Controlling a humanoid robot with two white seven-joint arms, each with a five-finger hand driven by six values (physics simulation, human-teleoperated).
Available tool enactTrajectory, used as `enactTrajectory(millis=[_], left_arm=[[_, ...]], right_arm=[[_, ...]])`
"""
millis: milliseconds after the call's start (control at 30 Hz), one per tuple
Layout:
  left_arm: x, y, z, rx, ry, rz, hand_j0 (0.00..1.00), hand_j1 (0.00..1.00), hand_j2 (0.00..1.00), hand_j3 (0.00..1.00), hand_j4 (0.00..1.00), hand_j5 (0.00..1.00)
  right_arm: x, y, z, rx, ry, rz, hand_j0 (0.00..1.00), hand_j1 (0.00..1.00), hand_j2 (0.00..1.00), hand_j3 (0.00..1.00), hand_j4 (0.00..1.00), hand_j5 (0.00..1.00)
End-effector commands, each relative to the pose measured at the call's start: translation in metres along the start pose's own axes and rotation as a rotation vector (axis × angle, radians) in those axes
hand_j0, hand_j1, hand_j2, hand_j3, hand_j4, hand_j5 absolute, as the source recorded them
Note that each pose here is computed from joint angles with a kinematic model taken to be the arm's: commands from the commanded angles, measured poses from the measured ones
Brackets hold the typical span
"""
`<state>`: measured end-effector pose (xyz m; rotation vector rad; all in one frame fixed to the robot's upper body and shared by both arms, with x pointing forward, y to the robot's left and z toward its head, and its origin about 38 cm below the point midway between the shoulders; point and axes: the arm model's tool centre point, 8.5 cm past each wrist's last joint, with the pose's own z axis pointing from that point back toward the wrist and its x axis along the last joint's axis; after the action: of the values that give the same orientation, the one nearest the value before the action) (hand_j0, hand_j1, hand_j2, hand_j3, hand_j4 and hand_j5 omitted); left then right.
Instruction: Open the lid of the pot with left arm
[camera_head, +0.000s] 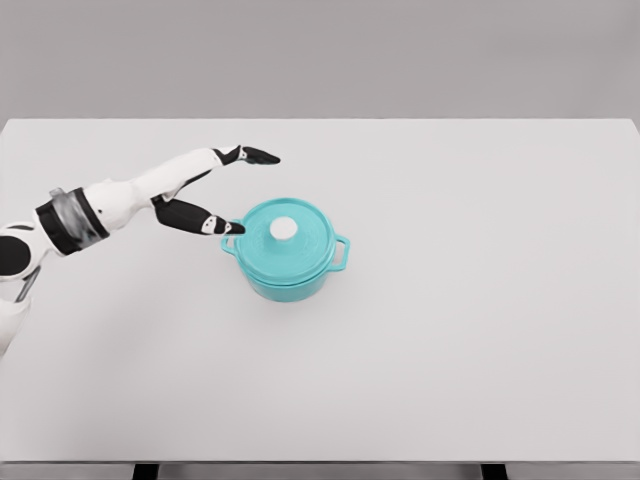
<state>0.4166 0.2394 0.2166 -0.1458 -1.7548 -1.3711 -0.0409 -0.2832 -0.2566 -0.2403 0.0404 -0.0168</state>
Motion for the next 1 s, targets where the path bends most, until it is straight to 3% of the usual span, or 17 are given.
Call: enactTrajectory(millis=[0,267,500,967], left_arm=[[0.0,-0.007,-0.003,-0.024,0.002,0.015,0.75,0.75,0.75,0.75,0.75,0.75],[0.0,-0.021,-0.012,-0.082,0.007,0.004,0.74,0.74,0.74,0.74,0.74,0.74],[0.002,-0.025,-0.014,-0.097,0.007,-0.015,0.74,0.74,0.74,0.74,0.74,0.74],[-0.001,-0.031,-0.021,-0.126,0.065,-0.149,0.74,0.74,0.74,0.74,0.74,0.74]], right_arm=[[0.0,0.0,0.0,0.0,0.0,0.0,1.0,1.0,1.0,1.0,1.0,1.0],[0.0,0.0,0.0,0.0,0.0,0.0,1.0,1.0,1.0,1.0,1.0,1.0],[0.0,0.0,0.0,0.0,0.0,0.0,1.0,1.0,1.0,1.0,1.0,1.0],[0.0,0.0,0.0,0.0,0.0,0.0,1.0,1.0,1.0,1.0,1.0,1.0]])
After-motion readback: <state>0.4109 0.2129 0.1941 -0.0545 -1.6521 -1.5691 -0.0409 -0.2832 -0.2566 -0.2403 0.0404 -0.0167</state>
